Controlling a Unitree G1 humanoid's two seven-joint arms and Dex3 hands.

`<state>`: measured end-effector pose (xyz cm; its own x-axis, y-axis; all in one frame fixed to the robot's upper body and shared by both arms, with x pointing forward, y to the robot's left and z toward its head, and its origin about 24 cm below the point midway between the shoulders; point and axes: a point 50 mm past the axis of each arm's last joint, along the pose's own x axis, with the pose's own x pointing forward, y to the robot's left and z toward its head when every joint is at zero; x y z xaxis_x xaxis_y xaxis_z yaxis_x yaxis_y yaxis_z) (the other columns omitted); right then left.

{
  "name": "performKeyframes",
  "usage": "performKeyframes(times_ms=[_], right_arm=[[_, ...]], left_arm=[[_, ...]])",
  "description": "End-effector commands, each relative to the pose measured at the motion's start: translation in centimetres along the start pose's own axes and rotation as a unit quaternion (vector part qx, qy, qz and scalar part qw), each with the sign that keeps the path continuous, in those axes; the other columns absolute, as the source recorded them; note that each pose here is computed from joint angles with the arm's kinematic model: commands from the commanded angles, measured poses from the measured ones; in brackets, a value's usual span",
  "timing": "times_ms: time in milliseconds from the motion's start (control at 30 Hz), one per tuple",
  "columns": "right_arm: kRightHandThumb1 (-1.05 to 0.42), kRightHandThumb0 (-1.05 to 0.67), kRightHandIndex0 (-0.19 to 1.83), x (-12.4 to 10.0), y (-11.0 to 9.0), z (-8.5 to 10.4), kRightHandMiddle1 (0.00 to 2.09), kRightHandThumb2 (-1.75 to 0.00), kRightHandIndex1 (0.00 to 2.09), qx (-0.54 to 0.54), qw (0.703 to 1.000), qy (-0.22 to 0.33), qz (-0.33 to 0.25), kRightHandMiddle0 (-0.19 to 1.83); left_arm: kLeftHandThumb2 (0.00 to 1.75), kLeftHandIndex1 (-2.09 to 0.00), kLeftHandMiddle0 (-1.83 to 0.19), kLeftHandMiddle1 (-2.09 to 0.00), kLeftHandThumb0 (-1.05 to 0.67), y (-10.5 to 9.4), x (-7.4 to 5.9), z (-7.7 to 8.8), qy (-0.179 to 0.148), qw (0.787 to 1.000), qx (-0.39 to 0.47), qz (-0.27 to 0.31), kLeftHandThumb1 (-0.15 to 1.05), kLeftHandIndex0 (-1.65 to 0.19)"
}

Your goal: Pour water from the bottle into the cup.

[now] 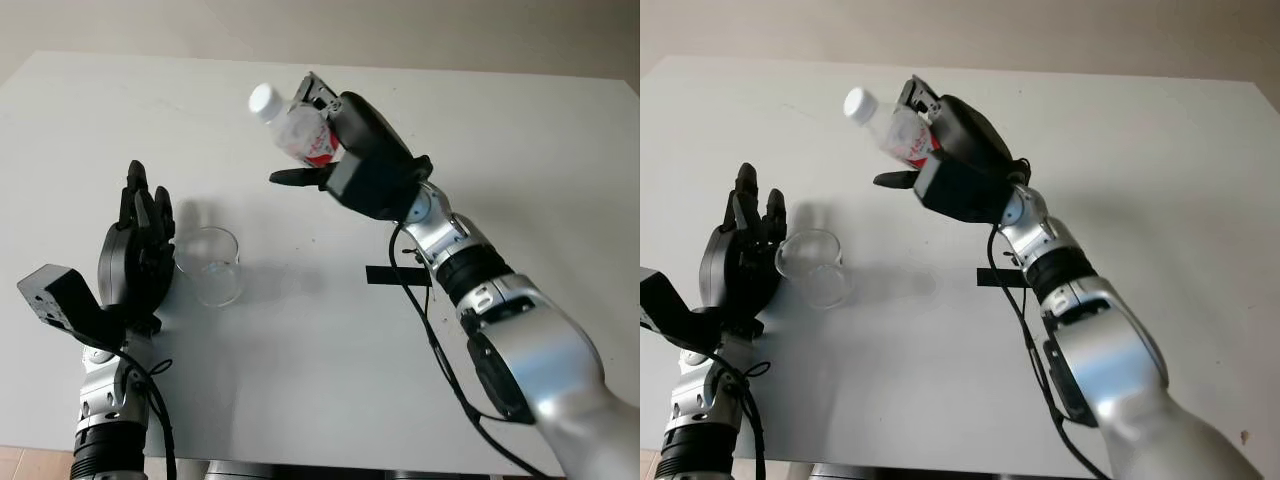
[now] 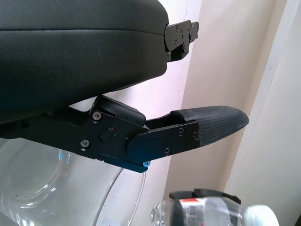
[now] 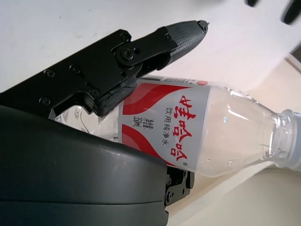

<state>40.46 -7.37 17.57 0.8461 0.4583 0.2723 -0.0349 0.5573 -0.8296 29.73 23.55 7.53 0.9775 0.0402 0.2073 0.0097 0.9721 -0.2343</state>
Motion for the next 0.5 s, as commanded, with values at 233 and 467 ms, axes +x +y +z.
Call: performKeyframes(times_ms=[233, 467], right_arm=[[-1.03, -0.16, 1.09, 1.2, -0.5, 1.7, 2.09, -0.17, 2.09, -0.138, 0.989, -0.046, -0.005, 0.59], [-1.04, -0.17, 1.18, 1.2, -0.6, 2.3, 2.09, -0.19, 2.09, -0.181, 0.979, -0.084, -0.033, 0.64]], left_arm=[[0.65, 0.00, 0.19, -0.03, -0.82, 0.1, -0.4, -0.7, 0.011, 1.000, -0.005, 0.003, 1.05, 0.19], [0.65, 0.00, 0.19, -0.04, -0.81, 0.2, -0.5, -0.8, 0.013, 1.000, -0.004, 0.004, 1.05, 0.19]])
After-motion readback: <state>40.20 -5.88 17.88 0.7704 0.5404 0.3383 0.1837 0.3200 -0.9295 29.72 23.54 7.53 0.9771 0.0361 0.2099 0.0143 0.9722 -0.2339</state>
